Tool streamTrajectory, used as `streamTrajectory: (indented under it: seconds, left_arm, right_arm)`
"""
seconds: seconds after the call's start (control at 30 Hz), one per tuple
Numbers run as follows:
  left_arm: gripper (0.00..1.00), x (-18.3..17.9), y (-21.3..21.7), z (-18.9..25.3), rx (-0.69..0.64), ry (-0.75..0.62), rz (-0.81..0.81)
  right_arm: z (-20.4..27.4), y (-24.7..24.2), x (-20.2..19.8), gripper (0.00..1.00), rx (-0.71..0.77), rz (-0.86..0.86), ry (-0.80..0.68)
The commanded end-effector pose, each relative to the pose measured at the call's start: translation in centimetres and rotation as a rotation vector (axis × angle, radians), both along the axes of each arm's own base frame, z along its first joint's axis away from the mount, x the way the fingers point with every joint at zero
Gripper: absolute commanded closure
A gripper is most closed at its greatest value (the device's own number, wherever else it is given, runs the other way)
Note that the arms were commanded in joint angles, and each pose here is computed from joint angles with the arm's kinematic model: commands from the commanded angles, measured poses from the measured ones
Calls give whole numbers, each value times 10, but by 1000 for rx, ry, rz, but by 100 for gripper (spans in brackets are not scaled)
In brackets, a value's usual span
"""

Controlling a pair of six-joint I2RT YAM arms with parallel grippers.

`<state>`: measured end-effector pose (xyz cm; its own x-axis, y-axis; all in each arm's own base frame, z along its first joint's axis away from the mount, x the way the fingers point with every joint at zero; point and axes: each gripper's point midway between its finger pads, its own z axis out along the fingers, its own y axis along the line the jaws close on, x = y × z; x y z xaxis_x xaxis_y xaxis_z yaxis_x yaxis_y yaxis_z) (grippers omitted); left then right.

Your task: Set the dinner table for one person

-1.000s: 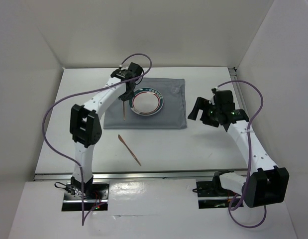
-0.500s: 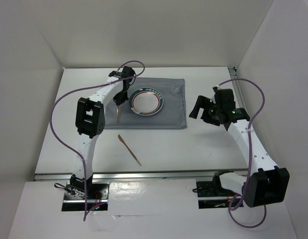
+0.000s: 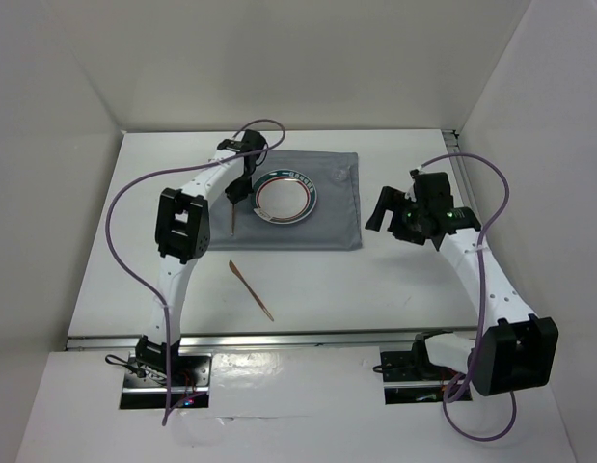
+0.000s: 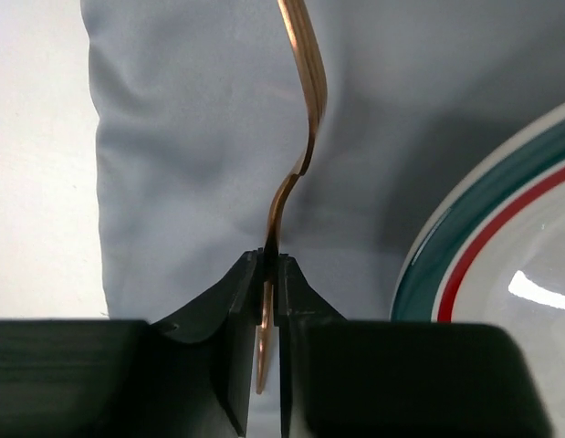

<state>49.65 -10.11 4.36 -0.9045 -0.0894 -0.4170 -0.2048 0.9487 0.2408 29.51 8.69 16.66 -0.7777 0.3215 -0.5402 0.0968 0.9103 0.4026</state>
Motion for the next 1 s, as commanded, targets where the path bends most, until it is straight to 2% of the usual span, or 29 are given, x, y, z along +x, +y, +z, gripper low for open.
streamTrajectory:
  seconds: [0.0, 0.13, 0.17, 0.23, 0.3, 0.33, 0.37, 0.4, 0.47, 0.5, 0.53, 0.57, 0.6, 0.67, 0.7, 0.77, 0.83, 0.9, 0.97]
  left_arm:
    - [76, -1, 2, 7, 7, -31, 41]
    - [70, 5, -1, 36, -23, -103, 25]
    - [60, 6, -1, 42, -27, -114, 25]
    - [51, 10, -3, 62, -41, -153, 25]
    - [35, 10, -3, 90, -56, -199, 26]
    - [29, 9, -3, 100, -63, -219, 26]
    - [27, 8, -5, 112, -88, -241, 29]
    - [27, 3, -5, 134, -114, -281, 33]
    - [27, -13, -2, 150, -138, -292, 75]
    - [27, -30, 0, 143, -123, -262, 93]
    - [27, -47, 1, 167, -143, -305, 117]
    - [30, -60, 3, 168, -170, -308, 176]
    - [31, -84, -4, 142, -205, -228, 170]
    - [32, -116, -14, 149, -270, -244, 172]
    - [33, -141, -18, 120, -287, -170, 202]
    - [35, -173, -30, 107, -325, -137, 243]
    - [38, -209, -31, 73, -305, -51, 289]
    - [38, -238, -40, 54, -318, -20, 326]
    - [39, -248, -50, 44, -364, -14, 351]
  right_arm:
    - [7, 4, 2, 0, 3, 18, -12]
    - [12, 3, -1, 0, -2, 26, -29]
    - [15, 3, -2, 0, -1, 26, -38]
    - [13, 2, -4, 0, -2, 26, -29]
    - [17, 2, -7, 0, -1, 26, -38]
    - [17, 2, -7, 0, -1, 26, -38]
    - [16, 0, -8, 0, -9, 20, -30]
    - [23, 0, -8, 0, -6, 20, -52]
    - [24, 0, -10, 0, -6, 20, -52]
    - [27, 0, -11, 0, -5, 20, -61]
    - [30, 0, -12, 0, -3, 20, -72]
    - [30, 0, -12, 0, -3, 20, -72]
    - [30, 1, -12, 0, 3, 26, -71]
    - [30, 5, -16, 0, 11, 42, -74]
    - [32, 6, -14, 0, 18, 35, -80]
    - [31, 7, -17, 0, 24, 41, -79]
    - [34, 11, -19, 0, 32, 59, -87]
    - [33, 11, -21, 0, 33, 59, -89]
    - [35, 11, -22, 0, 34, 59, -98]
